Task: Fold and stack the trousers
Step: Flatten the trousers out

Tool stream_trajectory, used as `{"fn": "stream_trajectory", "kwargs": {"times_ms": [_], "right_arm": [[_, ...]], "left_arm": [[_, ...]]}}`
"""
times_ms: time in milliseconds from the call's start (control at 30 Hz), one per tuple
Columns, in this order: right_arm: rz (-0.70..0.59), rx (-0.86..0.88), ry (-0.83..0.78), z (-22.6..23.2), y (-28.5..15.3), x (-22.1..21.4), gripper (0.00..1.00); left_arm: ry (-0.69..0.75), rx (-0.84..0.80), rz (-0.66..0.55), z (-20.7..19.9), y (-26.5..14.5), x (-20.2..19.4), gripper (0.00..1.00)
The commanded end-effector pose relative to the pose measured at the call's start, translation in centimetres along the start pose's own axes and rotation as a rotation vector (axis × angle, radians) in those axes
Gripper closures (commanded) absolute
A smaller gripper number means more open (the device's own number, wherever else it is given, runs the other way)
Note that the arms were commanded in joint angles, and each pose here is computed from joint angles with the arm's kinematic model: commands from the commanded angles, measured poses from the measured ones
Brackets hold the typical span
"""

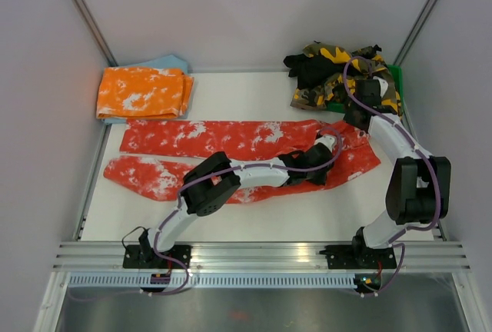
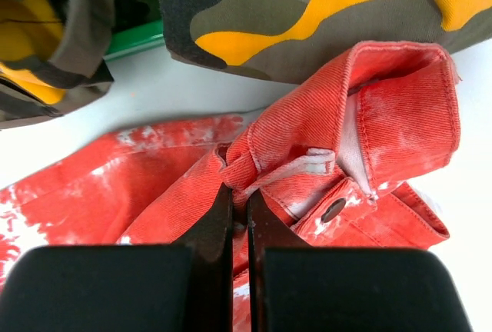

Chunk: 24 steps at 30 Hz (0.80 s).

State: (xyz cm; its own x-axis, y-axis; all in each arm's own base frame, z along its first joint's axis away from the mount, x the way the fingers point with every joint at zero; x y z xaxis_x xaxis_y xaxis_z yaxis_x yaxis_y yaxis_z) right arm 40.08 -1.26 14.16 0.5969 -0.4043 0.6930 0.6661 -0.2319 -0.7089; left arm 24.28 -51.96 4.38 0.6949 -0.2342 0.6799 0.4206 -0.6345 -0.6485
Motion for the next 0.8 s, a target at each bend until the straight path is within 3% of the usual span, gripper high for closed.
{"fn": "stream_trajectory", "kwargs": {"times_ms": [0, 200, 333, 600, 700, 767], "right_arm": [[-0.057, 0.079, 0.046, 1.7, -1.5, 3.0, 1.0], [-0.078, 0.064, 0.038, 1.6, -1.6, 3.9, 1.0], [-0.077, 0.069, 0.038, 1.8, -0.9, 3.9, 1.0], [0.003, 0.053, 0.025, 1.0, -0.1, 0.7, 1.0], [0.004, 0.05, 0.029, 0.3, -1.1, -0.2, 0.91], [0.013, 0.044, 0.033, -0.2, -1.9, -0.7, 0.66]], "left_arm": [[-0.078, 0.008, -0.043, -0.5, 0.7, 0.7, 0.98], [-0.081, 0.027, 0.151, 0.5, 0.6, -5.5, 0.98], [-0.03, -0.035, 0.307, -0.7, -1.8, -10.4, 0.98], [0.098, -0.145, 0.402, -4.1, -6.8, -13.8, 0.98], [0.116, -0.208, 0.428, -4.6, -8.2, -14.5, 0.98], [0.143, -0.246, 0.427, -5.5, -9.6, -14.4, 0.98]]}}
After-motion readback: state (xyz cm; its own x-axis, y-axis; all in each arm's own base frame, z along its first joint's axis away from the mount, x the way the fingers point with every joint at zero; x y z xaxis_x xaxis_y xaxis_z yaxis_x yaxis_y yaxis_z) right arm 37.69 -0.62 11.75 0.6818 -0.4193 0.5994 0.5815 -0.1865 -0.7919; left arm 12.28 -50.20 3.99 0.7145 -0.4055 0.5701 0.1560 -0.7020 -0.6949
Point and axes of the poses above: each gripper's point midway between its finger pads, its own y axis out along the fingers, its own z axis along the line the jaws close on, x = y × z, the point moved 3 cm from there along -y, back along the fingers, and after that the axes turned 1 degree about y, right-handed, at the moved point
